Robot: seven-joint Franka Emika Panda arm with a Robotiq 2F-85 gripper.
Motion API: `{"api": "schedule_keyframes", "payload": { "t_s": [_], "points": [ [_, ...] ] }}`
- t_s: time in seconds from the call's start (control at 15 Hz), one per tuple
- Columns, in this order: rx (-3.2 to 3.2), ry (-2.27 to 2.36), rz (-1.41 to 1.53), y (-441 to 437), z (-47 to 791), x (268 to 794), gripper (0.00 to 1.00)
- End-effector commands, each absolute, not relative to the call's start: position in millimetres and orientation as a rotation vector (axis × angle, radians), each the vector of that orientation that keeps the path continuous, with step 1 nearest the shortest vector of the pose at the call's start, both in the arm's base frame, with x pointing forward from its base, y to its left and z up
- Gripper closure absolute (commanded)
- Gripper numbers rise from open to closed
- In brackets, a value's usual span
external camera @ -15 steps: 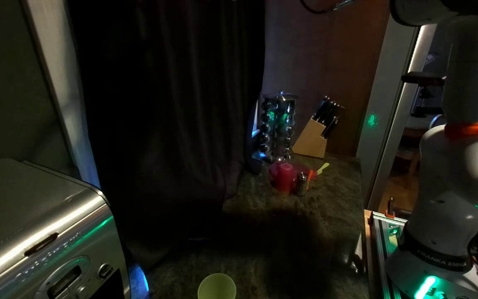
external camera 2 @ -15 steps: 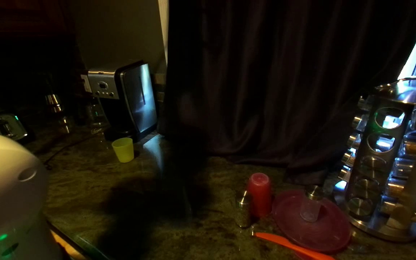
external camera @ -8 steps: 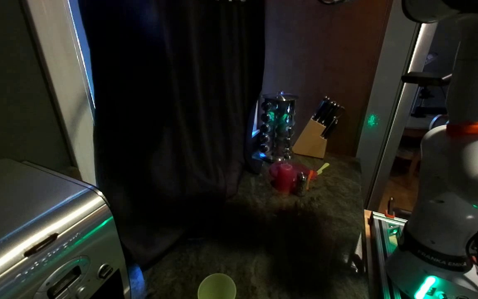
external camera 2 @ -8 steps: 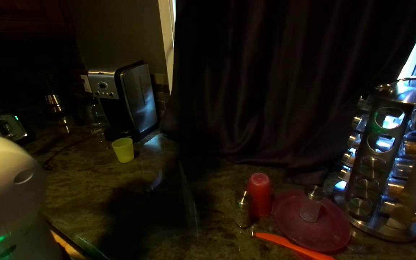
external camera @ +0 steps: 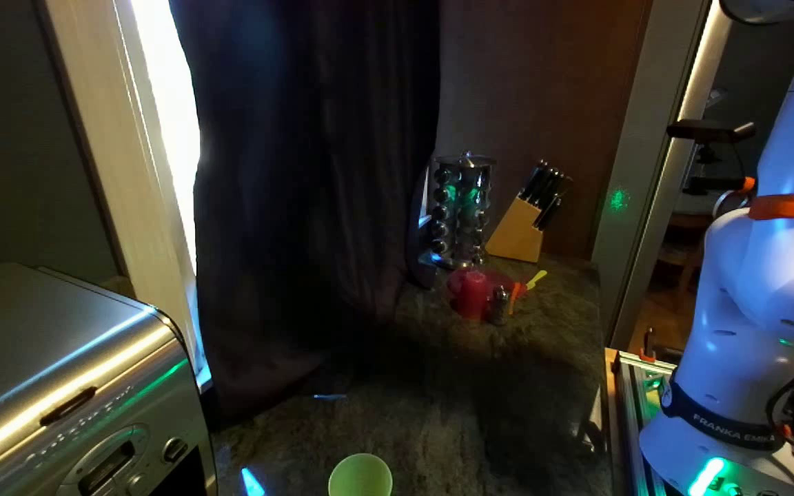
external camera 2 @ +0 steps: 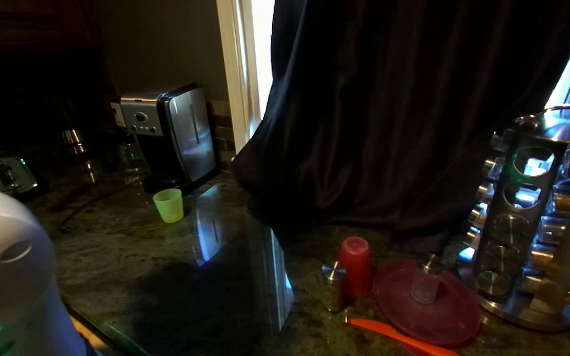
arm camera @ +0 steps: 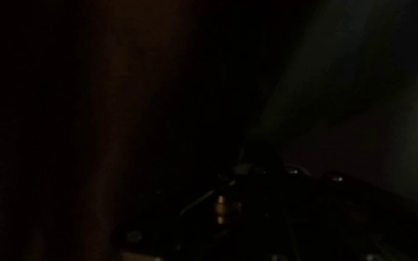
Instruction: Pull the curtain to the right
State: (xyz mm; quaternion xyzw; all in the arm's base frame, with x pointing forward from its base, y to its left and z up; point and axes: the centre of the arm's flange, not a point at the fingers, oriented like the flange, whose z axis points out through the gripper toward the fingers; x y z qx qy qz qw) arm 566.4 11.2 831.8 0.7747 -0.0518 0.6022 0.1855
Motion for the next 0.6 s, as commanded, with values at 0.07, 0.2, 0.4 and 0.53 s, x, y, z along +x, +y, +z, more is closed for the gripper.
{"api": "schedule_keyframes", "payload": {
  "t_s": [0.07,0.2,0.4,0.53],
  "points": [
    [2.127,-0.354,1.624,-56,817,524,1.00],
    [2.112,-0.439,1.601,-91,811,514,1.00],
    [2.126,-0.522,1.572,-122,798,506,1.00],
    [2.206,-0.444,1.565,-111,791,509,0.77]
  ]
}}
